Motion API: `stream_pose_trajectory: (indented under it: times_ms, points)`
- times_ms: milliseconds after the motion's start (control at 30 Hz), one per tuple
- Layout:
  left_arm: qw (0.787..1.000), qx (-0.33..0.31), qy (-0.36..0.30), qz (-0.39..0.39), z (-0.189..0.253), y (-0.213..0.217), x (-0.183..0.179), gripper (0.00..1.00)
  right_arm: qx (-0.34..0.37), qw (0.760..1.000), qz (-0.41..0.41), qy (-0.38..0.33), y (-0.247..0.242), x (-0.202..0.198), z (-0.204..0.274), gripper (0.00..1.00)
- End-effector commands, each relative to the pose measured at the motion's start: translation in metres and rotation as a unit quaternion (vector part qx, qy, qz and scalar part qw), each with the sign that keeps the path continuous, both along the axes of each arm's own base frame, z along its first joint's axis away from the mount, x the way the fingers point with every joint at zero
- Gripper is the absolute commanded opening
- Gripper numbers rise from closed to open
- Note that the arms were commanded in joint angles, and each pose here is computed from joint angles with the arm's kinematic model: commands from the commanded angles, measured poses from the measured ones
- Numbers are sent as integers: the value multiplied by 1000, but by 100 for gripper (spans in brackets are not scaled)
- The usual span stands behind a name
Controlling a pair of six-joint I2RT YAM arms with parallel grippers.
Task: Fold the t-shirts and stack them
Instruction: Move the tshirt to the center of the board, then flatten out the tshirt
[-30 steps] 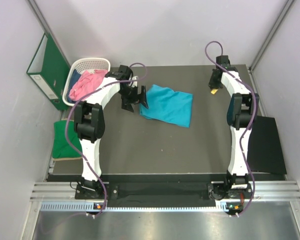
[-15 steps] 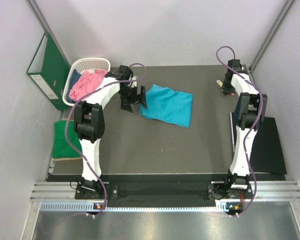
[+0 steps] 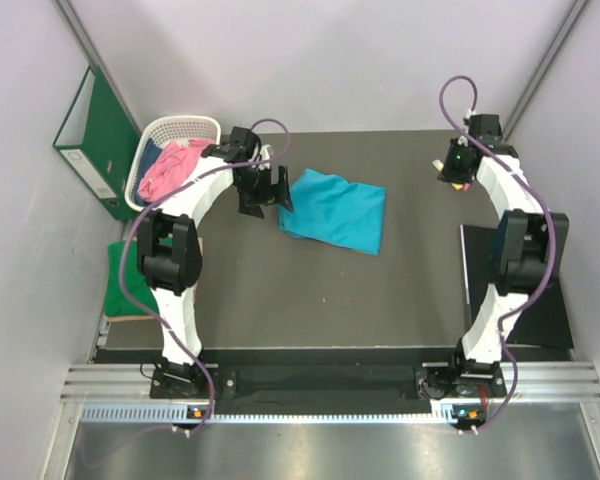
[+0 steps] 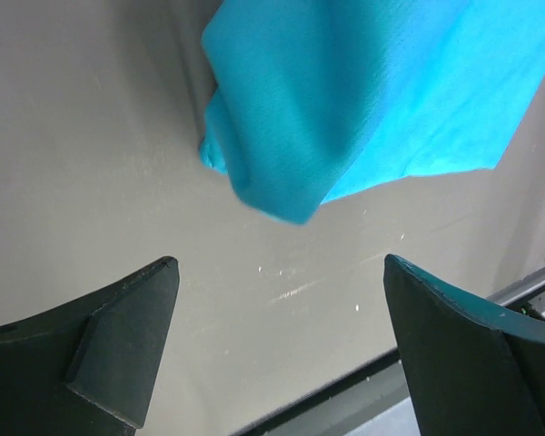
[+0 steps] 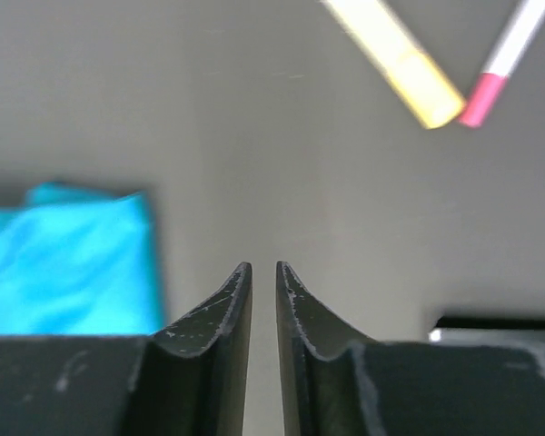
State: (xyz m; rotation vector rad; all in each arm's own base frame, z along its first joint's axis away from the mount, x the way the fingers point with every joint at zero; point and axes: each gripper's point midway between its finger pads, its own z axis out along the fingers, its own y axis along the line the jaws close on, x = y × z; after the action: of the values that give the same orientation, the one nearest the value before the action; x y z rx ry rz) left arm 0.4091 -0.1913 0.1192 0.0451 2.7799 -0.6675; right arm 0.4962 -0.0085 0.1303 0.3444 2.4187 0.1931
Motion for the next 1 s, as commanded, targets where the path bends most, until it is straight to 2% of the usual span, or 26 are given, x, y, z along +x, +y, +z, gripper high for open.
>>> stream_pose_trajectory:
  times_ms: [0,67,133,167,200,233,333,400,467,600,667,767,800,867,900,933,967]
  points:
    - [999,-2,-47,0,5,-1,18,99,72,995,43,-59,39,-11,42,19]
    - [999,6,-48,3,-8,0,25,99,82,995,45,-47,46,-22,34,22]
    - [998,1,-69,1,-12,-4,39,89,90,994,48,-45,53,-30,32,25]
    - [997,0,-71,1,-18,-6,46,79,93,993,48,-47,55,-31,33,25]
    - [997,-1,-73,2,-20,-7,52,23,95,993,51,-45,57,-34,33,26]
    - [997,-1,-72,5,-23,-8,56,0,95,993,53,-44,60,-36,33,27]
    - [997,16,-77,25,-9,2,73,0,95,993,57,-51,64,-37,42,30]
    - [991,32,-116,62,22,24,87,0,97,992,59,-53,66,-37,47,32]
    - [980,21,-165,105,69,50,95,0,98,992,59,-56,67,-36,50,34]
    - [957,19,-249,151,143,75,93,0,108,989,81,-60,87,-40,52,58]
    - [943,-3,-293,155,182,70,86,0,110,988,84,-61,89,-40,51,63]
    - [932,-63,-335,126,225,40,73,0,117,988,91,-53,92,-42,44,64]
    - [921,-88,-362,113,243,28,75,0,119,987,96,-51,94,-43,44,65]
    - [915,-147,-373,43,265,-18,63,0,116,987,99,-47,93,-45,42,65]
    - [917,-161,-364,20,267,-34,59,0,114,987,100,-44,92,-47,41,65]
    - [925,-182,-332,-23,247,-68,56,0,110,987,106,-41,92,-48,40,65]
    - [920,-202,-332,-50,259,-87,50,0,108,988,107,-32,91,-52,37,66]
